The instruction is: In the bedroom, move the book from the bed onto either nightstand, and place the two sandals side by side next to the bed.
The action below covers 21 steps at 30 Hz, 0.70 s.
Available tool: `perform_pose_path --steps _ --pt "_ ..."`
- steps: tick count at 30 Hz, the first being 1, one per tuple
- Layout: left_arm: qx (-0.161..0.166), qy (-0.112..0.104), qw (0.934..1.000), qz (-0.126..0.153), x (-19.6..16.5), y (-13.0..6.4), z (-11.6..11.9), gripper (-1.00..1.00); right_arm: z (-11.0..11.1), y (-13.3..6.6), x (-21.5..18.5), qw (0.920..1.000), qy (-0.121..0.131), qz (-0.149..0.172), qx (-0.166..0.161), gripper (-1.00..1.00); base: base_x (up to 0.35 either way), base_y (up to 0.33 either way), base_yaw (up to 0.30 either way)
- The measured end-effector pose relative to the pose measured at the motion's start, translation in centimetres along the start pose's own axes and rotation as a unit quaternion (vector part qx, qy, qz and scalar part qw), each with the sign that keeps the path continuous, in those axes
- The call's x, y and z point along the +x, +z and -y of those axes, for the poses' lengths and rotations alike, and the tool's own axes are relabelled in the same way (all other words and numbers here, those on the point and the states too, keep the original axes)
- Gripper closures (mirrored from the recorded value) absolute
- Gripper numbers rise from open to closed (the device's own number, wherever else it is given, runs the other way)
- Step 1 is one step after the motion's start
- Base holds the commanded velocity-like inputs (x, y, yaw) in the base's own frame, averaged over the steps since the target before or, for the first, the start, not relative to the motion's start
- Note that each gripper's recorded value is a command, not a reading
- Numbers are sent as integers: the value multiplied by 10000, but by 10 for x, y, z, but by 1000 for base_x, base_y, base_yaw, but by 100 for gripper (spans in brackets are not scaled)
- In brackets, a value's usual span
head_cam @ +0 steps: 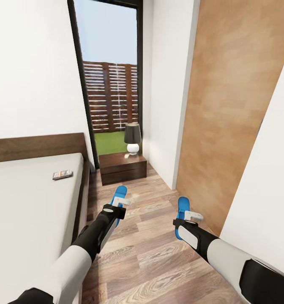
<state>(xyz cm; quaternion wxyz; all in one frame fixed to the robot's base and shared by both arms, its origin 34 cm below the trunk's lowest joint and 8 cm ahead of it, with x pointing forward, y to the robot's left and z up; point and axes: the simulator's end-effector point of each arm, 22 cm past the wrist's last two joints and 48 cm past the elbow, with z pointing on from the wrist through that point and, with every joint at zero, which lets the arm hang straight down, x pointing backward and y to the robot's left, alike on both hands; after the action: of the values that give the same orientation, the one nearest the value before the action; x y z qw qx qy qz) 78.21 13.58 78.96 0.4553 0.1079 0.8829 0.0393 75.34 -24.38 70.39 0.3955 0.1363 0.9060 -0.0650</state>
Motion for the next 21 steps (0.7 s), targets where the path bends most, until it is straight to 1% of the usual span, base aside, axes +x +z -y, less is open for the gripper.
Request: perform_pose_path --steps 21 --pt "8 -1 10000 -1 -29 -19 -6 100 -1 -23 -27 10000 -1 -5 -13 100 0 0 0"
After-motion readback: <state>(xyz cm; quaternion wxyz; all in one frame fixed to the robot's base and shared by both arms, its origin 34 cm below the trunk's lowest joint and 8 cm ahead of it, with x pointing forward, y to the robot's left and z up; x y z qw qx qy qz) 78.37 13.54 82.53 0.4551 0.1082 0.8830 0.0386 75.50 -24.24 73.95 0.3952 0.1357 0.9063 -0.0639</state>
